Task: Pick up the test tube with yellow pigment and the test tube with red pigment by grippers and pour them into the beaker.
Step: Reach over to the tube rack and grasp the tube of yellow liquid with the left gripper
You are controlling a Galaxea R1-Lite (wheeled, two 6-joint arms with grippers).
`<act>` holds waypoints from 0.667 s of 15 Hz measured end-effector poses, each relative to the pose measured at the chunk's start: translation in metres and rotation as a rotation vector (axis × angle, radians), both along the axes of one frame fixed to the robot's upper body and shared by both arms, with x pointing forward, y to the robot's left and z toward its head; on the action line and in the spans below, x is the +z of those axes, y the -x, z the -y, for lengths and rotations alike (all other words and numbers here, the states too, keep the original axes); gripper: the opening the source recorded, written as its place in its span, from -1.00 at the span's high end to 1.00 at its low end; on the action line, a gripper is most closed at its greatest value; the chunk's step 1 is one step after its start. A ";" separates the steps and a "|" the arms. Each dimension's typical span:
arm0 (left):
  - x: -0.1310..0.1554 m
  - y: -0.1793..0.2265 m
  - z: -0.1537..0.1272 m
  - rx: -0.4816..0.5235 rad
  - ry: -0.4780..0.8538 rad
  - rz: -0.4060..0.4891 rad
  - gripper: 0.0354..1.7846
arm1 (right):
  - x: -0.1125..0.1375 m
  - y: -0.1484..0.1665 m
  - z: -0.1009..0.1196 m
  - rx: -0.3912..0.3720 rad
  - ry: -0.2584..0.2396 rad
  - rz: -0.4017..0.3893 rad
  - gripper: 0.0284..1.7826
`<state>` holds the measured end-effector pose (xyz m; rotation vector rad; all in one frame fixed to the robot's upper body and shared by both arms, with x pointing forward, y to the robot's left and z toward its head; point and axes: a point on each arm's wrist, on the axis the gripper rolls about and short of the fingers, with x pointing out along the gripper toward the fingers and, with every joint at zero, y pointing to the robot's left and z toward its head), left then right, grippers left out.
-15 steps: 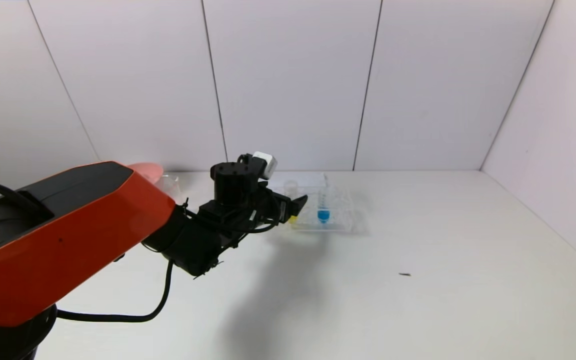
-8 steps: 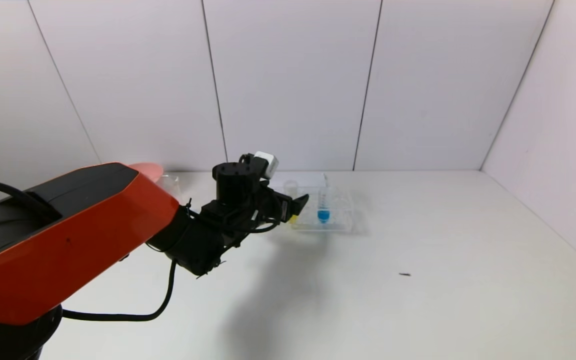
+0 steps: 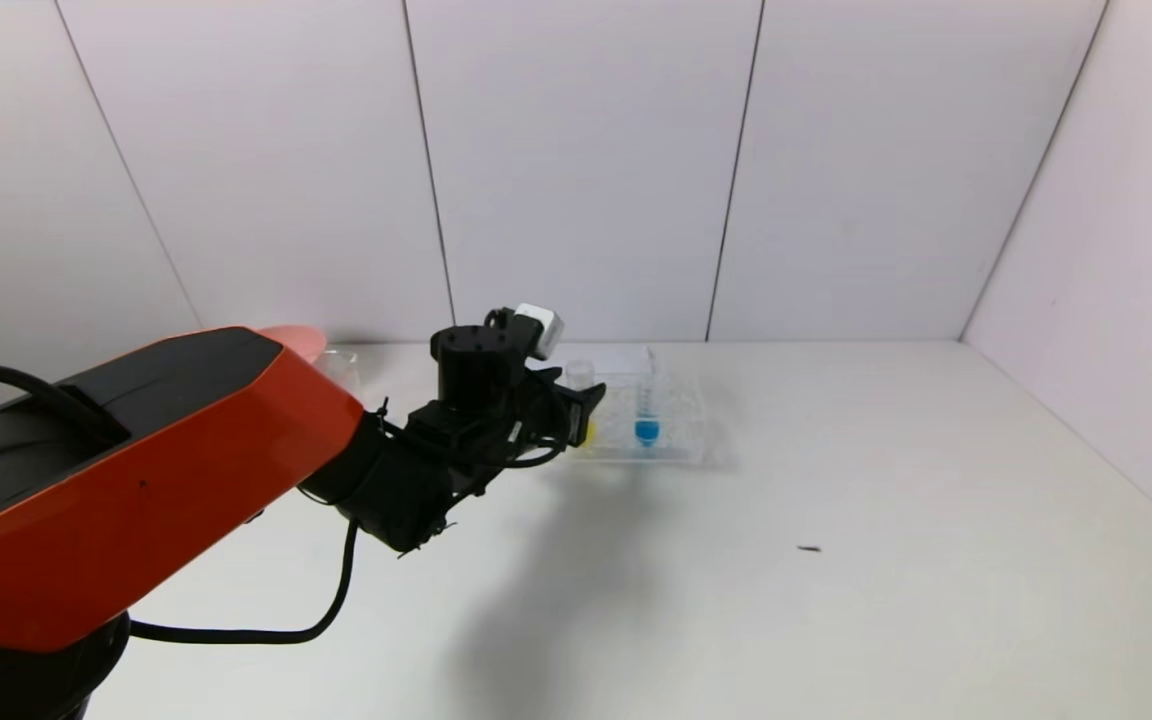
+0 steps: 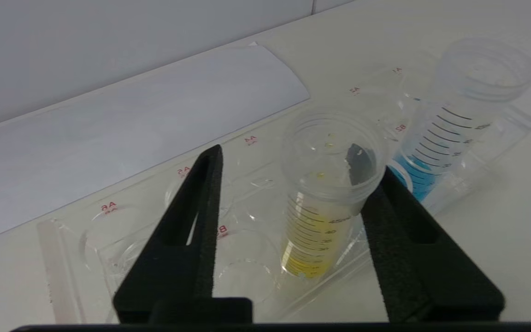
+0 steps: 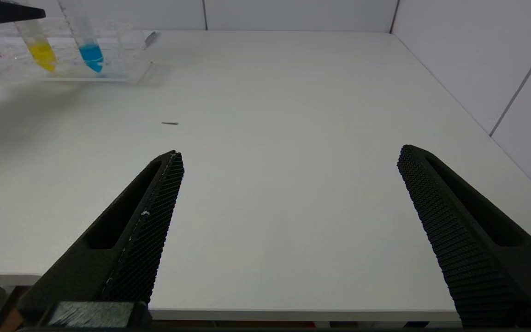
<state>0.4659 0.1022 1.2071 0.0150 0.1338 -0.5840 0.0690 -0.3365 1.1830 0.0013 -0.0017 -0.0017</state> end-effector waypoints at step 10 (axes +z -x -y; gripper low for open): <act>0.000 0.002 0.000 -0.002 -0.004 -0.001 0.54 | 0.000 0.000 0.000 0.000 0.000 0.000 -0.91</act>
